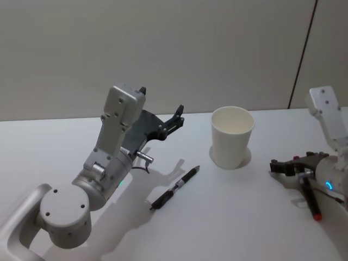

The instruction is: Place the pen into the pen holder.

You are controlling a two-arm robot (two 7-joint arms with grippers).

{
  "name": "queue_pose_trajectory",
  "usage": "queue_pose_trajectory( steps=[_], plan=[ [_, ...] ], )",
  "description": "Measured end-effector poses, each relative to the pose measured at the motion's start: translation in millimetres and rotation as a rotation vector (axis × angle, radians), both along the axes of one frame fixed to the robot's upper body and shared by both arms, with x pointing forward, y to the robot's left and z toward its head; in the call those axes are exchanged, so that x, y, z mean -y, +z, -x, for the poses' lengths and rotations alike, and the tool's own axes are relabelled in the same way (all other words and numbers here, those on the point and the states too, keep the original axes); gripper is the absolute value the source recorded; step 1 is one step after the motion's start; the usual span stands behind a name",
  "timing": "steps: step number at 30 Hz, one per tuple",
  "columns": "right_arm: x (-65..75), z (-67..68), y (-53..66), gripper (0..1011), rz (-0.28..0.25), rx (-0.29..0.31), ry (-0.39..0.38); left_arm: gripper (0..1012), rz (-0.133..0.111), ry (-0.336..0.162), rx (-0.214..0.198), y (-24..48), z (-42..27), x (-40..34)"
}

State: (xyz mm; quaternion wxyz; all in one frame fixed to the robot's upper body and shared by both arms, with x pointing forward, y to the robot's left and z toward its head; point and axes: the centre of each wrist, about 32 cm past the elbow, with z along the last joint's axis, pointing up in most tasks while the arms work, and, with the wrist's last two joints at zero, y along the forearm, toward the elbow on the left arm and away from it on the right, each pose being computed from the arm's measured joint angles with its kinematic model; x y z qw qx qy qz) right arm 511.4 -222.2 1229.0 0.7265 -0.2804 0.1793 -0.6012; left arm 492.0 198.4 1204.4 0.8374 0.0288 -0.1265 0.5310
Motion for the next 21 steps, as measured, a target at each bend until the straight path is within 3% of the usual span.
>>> queue_pose_trajectory(
  steps=[21],
  plan=[
    [-4.6, -1.8, -6.9, 1001, 0.000, 0.005, 0.005, 1001, 0.000, 0.000, 0.000, 0.0, 0.0, 0.0]
  ],
)
